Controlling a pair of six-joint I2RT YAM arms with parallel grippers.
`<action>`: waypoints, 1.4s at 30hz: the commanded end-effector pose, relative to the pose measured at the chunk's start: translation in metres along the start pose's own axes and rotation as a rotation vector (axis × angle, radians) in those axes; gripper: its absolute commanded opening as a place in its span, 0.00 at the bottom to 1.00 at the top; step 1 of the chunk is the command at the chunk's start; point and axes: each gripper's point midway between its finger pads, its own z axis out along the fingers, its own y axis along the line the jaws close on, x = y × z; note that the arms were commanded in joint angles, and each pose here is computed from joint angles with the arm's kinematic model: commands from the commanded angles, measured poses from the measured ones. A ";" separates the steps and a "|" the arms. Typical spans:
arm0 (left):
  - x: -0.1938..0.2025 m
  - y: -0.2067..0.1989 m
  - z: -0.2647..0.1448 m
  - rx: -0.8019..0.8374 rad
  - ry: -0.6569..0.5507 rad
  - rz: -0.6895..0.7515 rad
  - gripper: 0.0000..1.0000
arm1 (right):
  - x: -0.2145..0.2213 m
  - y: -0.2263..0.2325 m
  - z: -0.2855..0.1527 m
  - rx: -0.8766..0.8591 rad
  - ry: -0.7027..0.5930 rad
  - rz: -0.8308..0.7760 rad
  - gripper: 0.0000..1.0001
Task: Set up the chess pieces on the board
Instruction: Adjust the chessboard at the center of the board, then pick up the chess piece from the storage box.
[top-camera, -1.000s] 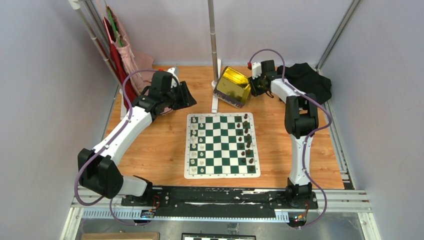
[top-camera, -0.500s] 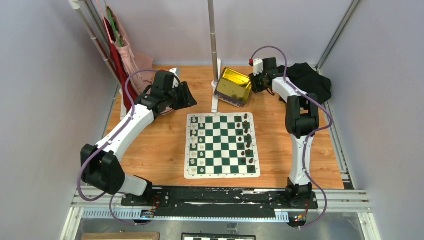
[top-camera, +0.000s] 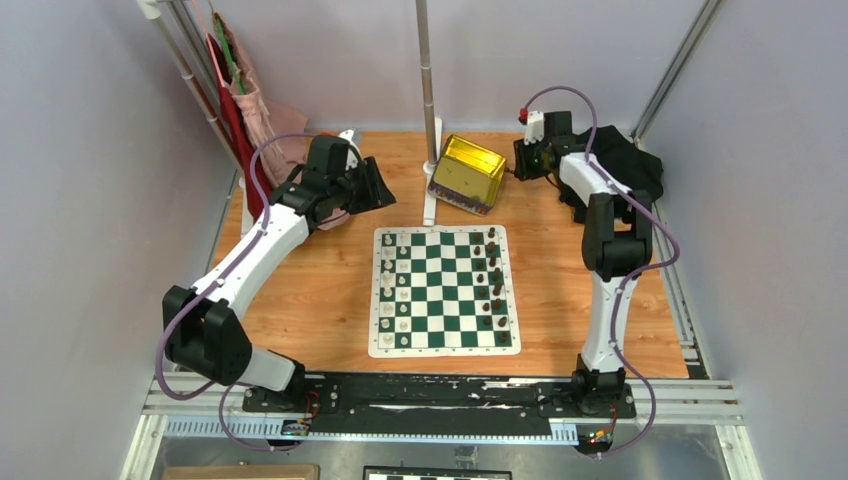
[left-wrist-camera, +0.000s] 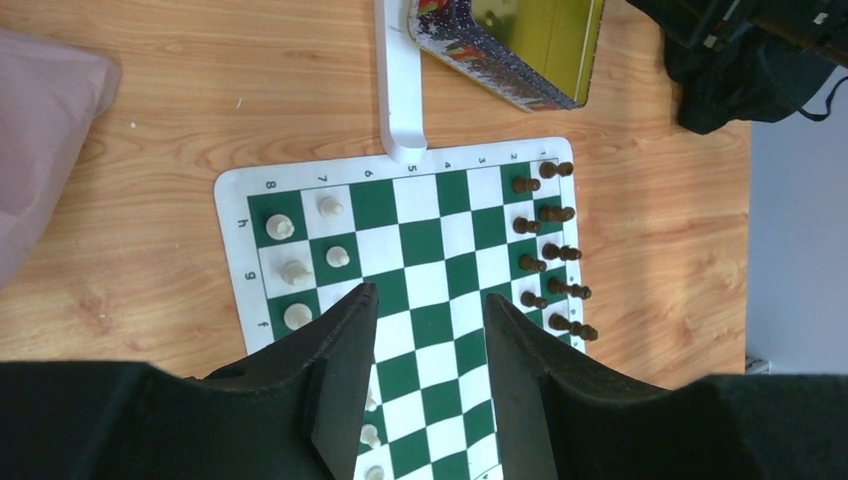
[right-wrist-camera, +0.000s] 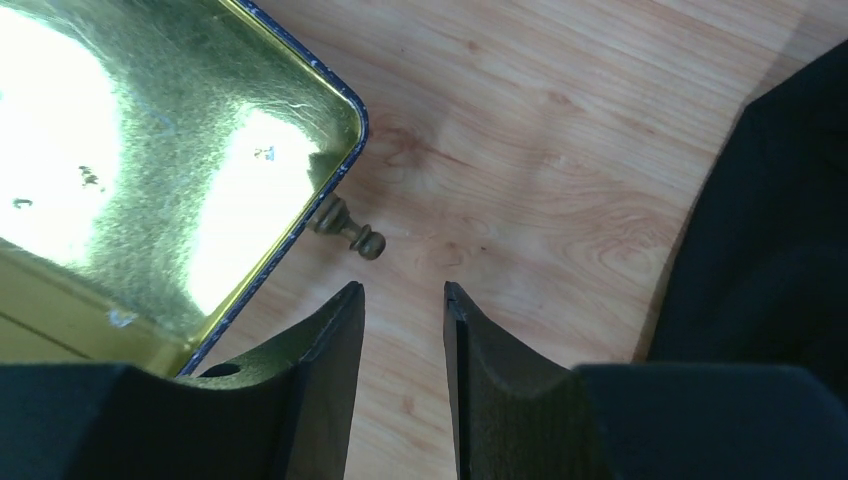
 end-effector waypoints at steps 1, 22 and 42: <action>-0.009 -0.009 -0.002 0.027 -0.014 0.014 0.49 | -0.025 0.009 -0.032 -0.036 -0.071 0.110 0.39; -0.002 -0.010 0.002 0.023 0.017 0.030 0.49 | -0.020 0.012 -0.029 -0.337 -0.320 1.048 0.38; 0.000 -0.012 0.008 0.008 0.035 0.038 0.49 | -0.019 -0.001 -0.008 -0.401 -0.414 1.249 0.39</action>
